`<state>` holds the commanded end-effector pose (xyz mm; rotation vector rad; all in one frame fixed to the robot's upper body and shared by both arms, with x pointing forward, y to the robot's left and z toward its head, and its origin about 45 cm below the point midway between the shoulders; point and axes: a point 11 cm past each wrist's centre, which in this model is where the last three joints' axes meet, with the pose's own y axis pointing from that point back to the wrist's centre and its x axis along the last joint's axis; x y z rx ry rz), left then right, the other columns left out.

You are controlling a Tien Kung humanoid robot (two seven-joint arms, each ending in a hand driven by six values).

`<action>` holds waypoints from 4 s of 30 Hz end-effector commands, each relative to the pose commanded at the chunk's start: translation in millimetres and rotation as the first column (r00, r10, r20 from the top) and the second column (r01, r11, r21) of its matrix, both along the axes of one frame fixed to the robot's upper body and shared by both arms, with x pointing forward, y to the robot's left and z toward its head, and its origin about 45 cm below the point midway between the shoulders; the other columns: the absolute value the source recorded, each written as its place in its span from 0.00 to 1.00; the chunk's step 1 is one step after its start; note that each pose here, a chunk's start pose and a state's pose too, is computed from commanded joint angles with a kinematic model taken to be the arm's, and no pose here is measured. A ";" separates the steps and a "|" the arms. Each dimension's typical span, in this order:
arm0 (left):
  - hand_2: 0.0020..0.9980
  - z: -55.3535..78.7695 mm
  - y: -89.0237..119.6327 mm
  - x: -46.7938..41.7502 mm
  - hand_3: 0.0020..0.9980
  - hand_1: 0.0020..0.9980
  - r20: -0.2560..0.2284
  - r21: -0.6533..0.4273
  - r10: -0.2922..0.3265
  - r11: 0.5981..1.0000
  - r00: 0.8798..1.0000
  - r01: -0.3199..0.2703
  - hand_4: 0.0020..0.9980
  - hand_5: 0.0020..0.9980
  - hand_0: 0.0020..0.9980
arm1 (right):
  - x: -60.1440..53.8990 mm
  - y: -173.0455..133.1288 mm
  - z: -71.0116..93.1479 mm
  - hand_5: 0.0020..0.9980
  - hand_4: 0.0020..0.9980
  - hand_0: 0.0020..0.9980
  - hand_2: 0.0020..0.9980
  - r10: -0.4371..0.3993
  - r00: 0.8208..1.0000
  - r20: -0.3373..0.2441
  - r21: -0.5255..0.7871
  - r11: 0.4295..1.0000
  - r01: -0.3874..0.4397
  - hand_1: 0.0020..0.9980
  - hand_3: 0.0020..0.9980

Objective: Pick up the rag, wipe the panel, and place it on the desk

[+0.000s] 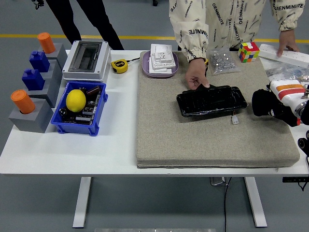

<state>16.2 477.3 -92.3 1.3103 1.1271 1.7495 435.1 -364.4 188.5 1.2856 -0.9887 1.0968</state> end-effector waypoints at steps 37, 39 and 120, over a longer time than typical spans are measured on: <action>0.72 0.6 2.5 -8.1 0.57 0.69 -0.016 0.005 -0.004 1.000 1.000 0.004 0.59 0.46 0.64 | -17.1 -12.4 -5.2 0.05 0.99 0.23 0.44 -0.249 0.965 0.076 0.168 0.958 0.234 0.36 0.41; 0.72 0.3 2.0 -8.5 0.57 0.69 -0.016 0.004 -0.004 1.000 1.000 0.004 0.59 0.46 0.64 | -18.4 -12.0 -7.7 0.05 0.99 0.23 0.44 -0.266 0.961 0.073 0.187 0.950 0.249 0.36 0.41; 0.72 0.4 1.9 -7.0 0.57 0.69 -0.013 0.004 -0.002 1.000 1.000 0.002 0.59 0.46 0.64 | -11.8 -6.6 -5.2 0.51 1.00 0.72 0.81 -0.279 0.958 -0.064 0.299 0.911 0.285 0.71 0.78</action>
